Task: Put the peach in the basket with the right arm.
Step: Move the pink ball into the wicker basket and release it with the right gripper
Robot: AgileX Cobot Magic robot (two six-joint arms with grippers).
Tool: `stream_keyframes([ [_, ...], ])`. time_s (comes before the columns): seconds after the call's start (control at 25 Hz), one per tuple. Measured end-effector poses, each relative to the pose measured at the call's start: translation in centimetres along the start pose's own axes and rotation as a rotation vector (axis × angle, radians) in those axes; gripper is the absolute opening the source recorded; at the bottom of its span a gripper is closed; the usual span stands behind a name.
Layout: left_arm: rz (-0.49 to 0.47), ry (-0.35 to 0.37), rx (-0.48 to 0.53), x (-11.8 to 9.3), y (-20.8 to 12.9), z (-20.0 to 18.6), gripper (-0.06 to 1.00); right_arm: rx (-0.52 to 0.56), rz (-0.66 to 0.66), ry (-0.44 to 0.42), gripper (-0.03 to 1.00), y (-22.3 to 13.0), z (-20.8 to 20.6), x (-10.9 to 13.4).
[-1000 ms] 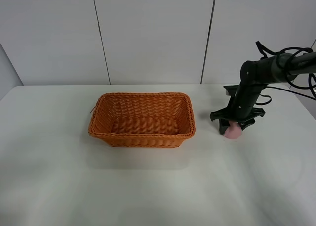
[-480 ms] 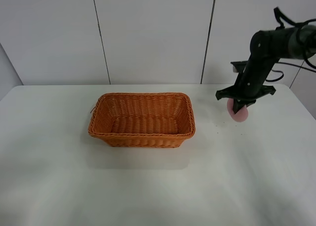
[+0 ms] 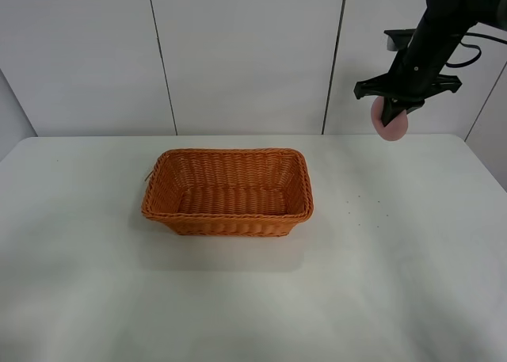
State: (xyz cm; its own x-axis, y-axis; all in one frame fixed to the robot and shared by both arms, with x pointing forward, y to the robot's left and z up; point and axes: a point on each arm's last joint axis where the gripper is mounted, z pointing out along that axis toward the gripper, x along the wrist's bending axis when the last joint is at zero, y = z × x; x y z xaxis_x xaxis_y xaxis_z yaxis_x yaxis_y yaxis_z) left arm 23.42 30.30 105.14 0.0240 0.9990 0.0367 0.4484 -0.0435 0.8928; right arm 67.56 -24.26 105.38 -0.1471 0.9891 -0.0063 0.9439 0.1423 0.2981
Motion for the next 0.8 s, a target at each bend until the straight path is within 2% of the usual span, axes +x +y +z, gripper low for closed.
stream_keyframes([
  [0.12, 0.000, 0.000, 0.000, 0.0, 0.0, 0.0, 0.99, 0.006, -0.049, 0.013, 0.01, -0.1, 0.0, 1.9],
  [0.24, 0.000, 0.000, 0.000, 0.0, 0.0, 0.0, 0.99, 0.005, -0.131, 0.037, 0.01, -0.3, -0.1, 5.5],
  [0.36, 0.000, 0.000, 0.000, 0.0, 0.0, 0.0, 0.99, 0.003, -0.234, 0.069, 0.01, -1.0, -0.4, 10.2],
  [0.6, 0.000, 0.000, 0.000, 0.0, 0.0, 0.0, 0.99, -0.091, -0.365, 0.146, 0.01, -2.4, -0.9, 18.2],
  [0.8, 0.000, 0.000, 0.000, 0.0, 0.0, 0.0, 0.99, -0.106, -0.444, 0.178, 0.01, -3.4, 1.6, 22.4],
])
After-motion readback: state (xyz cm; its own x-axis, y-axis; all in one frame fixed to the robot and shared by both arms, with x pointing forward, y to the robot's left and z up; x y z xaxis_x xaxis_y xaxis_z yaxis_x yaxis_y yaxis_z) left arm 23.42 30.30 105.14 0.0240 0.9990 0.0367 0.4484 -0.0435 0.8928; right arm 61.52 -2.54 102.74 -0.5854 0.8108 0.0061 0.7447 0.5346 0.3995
